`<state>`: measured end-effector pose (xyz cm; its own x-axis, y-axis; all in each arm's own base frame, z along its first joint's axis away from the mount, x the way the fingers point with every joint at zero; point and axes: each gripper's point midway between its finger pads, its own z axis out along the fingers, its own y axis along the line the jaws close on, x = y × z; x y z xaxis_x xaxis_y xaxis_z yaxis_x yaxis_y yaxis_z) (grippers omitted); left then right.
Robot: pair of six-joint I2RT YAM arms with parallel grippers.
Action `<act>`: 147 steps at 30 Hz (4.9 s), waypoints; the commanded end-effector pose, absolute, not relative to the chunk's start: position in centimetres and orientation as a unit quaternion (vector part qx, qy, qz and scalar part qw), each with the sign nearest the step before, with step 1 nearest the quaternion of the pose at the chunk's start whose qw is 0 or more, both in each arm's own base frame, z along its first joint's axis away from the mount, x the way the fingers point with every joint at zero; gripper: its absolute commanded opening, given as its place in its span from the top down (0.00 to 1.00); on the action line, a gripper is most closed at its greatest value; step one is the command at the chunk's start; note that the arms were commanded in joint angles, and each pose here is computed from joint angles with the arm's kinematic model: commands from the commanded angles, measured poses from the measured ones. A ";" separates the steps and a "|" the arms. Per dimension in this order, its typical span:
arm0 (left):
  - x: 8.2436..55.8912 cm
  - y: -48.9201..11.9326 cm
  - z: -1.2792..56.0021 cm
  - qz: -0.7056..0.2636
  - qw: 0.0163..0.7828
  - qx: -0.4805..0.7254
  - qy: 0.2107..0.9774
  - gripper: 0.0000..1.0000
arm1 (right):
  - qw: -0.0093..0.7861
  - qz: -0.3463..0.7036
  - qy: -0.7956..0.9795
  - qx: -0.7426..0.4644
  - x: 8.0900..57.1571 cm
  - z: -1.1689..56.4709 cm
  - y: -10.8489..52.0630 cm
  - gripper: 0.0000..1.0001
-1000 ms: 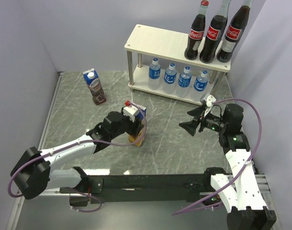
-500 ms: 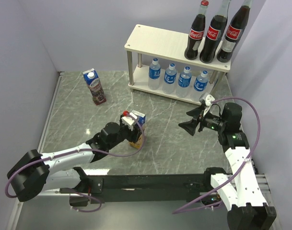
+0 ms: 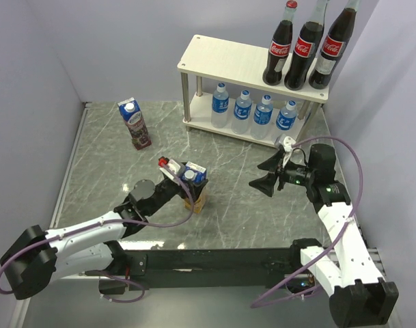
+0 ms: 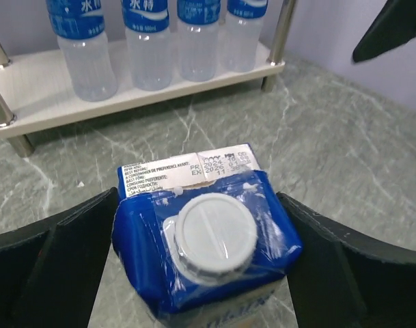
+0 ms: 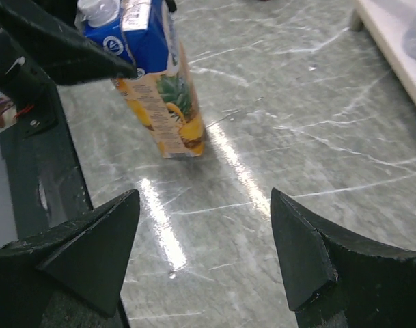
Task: Place and organize the beverage onto the shelf
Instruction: Place the drink at the center of the board, then pick up the drink from the center of the board, then place the drink on the shelf.
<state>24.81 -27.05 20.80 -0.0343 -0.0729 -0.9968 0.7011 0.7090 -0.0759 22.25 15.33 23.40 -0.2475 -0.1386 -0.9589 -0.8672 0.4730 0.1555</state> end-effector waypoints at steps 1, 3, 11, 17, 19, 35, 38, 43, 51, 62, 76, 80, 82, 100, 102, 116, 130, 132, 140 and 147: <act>24.2 -26.6 23.0 -0.321 0.674 0.217 0.630 0.00 | 0.492 0.387 0.674 -0.393 21.7 25.0 16.9 0.17; 23.8 -26.0 22.7 -0.322 0.669 0.212 0.635 0.01 | 0.477 0.389 0.674 -0.408 21.5 25.4 18.3 0.17; 20.6 -23.8 21.7 -0.372 0.633 0.174 0.656 0.01 | 0.458 0.387 0.681 -0.421 23.2 29.9 22.7 0.17; 19.0 -22.9 19.4 -0.394 0.591 0.146 0.688 0.01 | 0.442 0.354 0.718 -0.404 24.0 28.7 27.8 0.16; 18.9 -22.6 18.2 -0.394 0.576 0.130 0.704 0.01 | 0.435 0.333 0.730 -0.409 24.3 27.5 29.2 0.14; 19.5 -22.6 15.3 -0.365 0.578 0.140 0.716 0.00 | 0.398 0.292 0.737 -0.462 23.3 24.6 33.5 0.13; 19.7 -23.0 15.2 -0.363 0.586 0.152 0.709 0.01 | 0.399 0.299 0.733 -0.462 23.0 25.1 33.6 0.13; 20.4 -24.0 14.8 -0.351 0.598 0.161 0.703 0.01 | 0.406 0.297 0.731 -0.461 22.7 25.2 33.0 0.13; 22.4 -25.4 14.9 -0.303 0.623 0.159 0.703 0.01 | 0.414 0.304 0.726 -0.458 22.2 25.8 32.6 0.12; 23.4 -26.1 14.3 -0.276 0.641 0.156 0.699 0.09 | 0.457 0.302 0.723 -0.420 23.3 28.5 29.6 0.12; 23.5 -27.4 14.9 -0.277 0.638 0.173 0.697 0.58 | 0.497 0.304 0.737 -0.343 25.5 28.8 22.8 0.13; 23.4 -27.5 16.3 -0.278 0.643 0.183 0.690 0.60 | 0.507 0.300 0.741 -0.324 25.9 28.1 21.2 0.13; 23.3 -27.6 18.0 -0.286 0.653 0.179 0.678 0.60 | 0.503 0.298 0.748 -0.314 26.0 26.9 20.6 0.13; 26.8 -28.8 33.7 -0.282 0.723 0.153 0.612 0.59 | 0.521 0.258 0.772 -0.256 27.6 25.1 16.3 0.14; 27.6 -29.0 35.4 -0.288 0.724 0.151 0.608 0.61 | 0.521 0.257 0.773 -0.255 27.6 25.2 16.2 0.14; 31.9 -29.2 46.9 -0.304 0.753 0.136 0.567 0.61 | 0.527 0.251 0.773 -0.247 27.7 25.5 15.5 0.14; 35.0 -28.7 59.5 -0.318 0.802 0.110 0.494 0.63 | 0.522 0.255 0.775 -0.249 27.6 25.2 15.4 0.14; 35.5 -28.8 60.7 -0.320 0.808 0.106 0.484 0.63 | 0.520 0.255 0.776 -0.248 27.6 25.1 15.4 0.15; 36.4 -29.0 65.2 -0.333 0.827 0.090 0.444 0.64 | 0.516 0.259 0.779 -0.247 27.6 24.9 15.5 0.15; 37.4 -29.6 67.5 -0.347 0.838 0.075 0.414 0.69 | 0.510 0.265 0.780 -0.247 27.5 24.7 15.7 0.16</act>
<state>44.38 -35.18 46.81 -0.0045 -0.1449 -0.9894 0.5577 0.8209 -0.1227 27.35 15.60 24.29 -0.3720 -0.1312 -0.9189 -0.6500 0.7436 0.1569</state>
